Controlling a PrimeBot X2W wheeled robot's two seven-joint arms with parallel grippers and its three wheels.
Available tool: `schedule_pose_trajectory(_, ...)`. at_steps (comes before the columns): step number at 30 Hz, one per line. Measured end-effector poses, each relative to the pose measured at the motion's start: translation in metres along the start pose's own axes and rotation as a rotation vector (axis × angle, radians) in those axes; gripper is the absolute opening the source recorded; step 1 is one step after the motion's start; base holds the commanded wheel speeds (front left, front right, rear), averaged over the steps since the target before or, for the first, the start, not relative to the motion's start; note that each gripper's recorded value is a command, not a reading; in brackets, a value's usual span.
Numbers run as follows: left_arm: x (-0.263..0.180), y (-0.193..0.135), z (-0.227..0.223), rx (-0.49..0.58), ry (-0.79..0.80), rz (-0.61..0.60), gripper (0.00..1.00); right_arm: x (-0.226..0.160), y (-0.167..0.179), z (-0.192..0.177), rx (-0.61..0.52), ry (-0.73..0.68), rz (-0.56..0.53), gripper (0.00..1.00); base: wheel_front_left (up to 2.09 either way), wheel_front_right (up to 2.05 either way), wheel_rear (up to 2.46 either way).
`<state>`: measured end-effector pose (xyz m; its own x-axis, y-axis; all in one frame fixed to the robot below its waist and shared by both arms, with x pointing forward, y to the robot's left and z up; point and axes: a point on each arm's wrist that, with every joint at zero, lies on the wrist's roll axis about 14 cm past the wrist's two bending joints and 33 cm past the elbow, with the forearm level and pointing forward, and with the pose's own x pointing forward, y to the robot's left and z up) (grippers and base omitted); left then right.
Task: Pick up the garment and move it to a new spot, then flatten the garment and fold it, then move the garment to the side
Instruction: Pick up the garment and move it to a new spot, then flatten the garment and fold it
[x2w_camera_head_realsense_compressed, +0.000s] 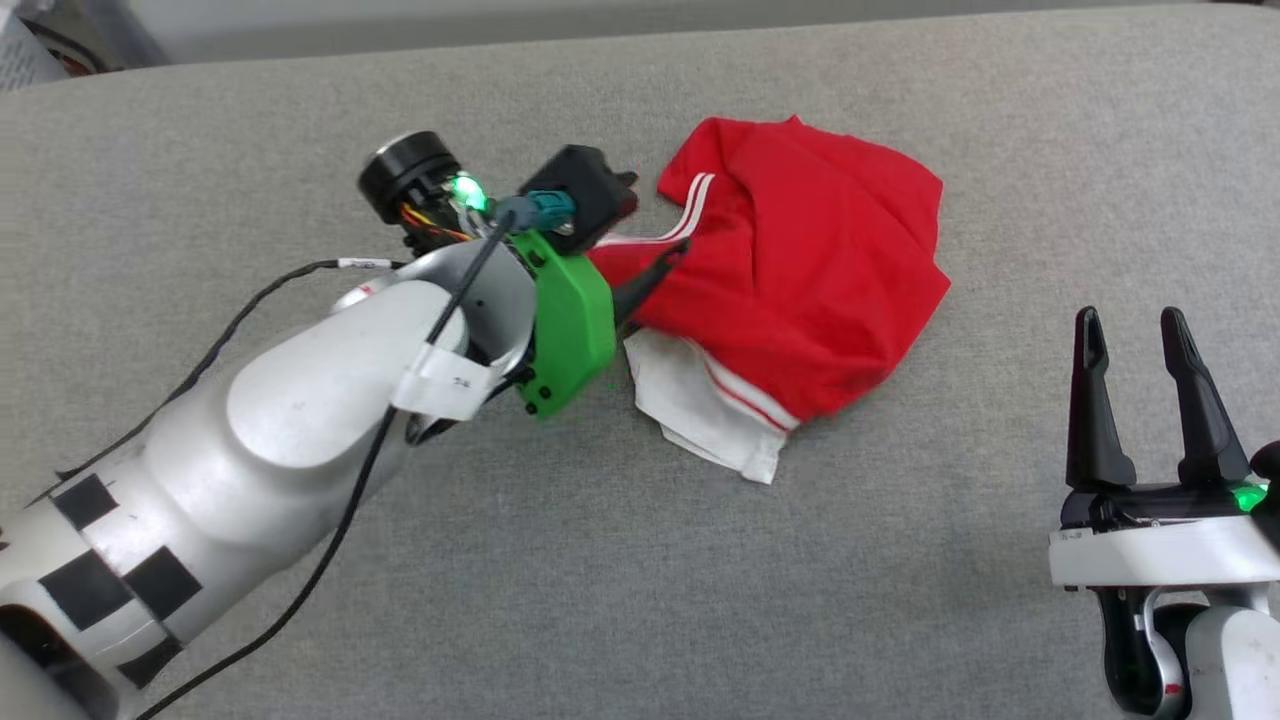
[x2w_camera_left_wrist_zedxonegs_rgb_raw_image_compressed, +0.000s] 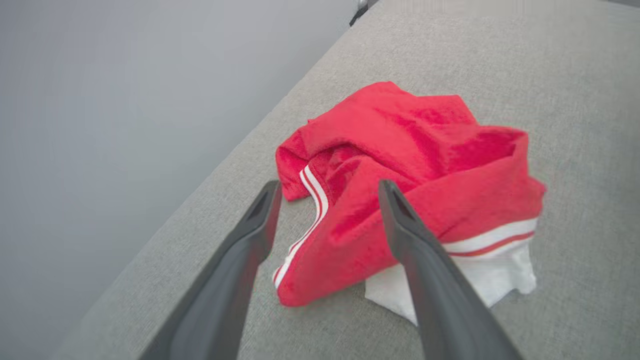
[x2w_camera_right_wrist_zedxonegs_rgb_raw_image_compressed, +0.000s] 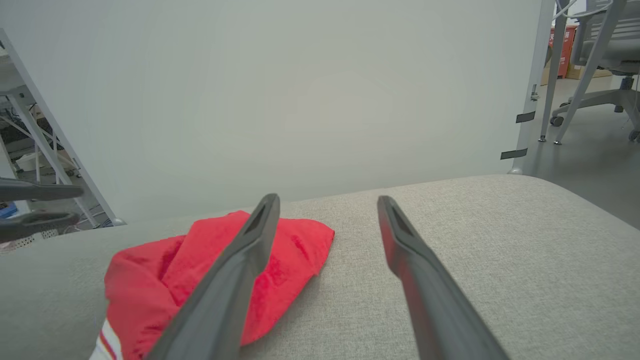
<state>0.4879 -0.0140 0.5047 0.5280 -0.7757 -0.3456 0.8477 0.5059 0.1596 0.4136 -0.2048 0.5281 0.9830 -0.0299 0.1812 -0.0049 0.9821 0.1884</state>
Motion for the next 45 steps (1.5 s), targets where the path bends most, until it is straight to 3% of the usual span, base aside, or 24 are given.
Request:
schedule_pose_trajectory(7,-0.056,0.035,0.023,-0.024,-0.197,0.274,1.0,-0.01,0.011,0.011,0.007,-0.021,0.03,1.0,0.0,0.0,0.0)
schedule_pose_trajectory(15,-0.126,0.058,0.006,-0.079,-0.289,0.613,1.0,-0.013,0.028,0.018,0.004,-0.036,0.079,1.0,0.0,0.0,0.0)
schedule_pose_trajectory(26,-0.219,0.058,-0.015,-0.075,-0.34,0.967,1.0,-0.012,0.05,0.026,-0.03,-0.061,0.149,1.0,0.0,0.0,0.0)
schedule_pose_trajectory(28,-0.231,0.054,-0.021,-0.113,-0.352,1.023,1.0,-0.015,0.055,0.026,-0.042,-0.058,0.164,1.0,0.0,0.0,0.0)
schedule_pose_trajectory(35,-0.257,0.033,-0.043,-0.176,-0.358,1.141,1.0,-0.024,0.063,0.026,-0.063,-0.052,0.192,1.0,0.0,0.0,0.0)
schedule_pose_trajectory(45,-0.255,-0.003,-0.074,-0.236,-0.302,1.128,1.0,-0.04,0.059,0.025,-0.085,-0.036,0.184,1.0,0.0,0.0,0.0)
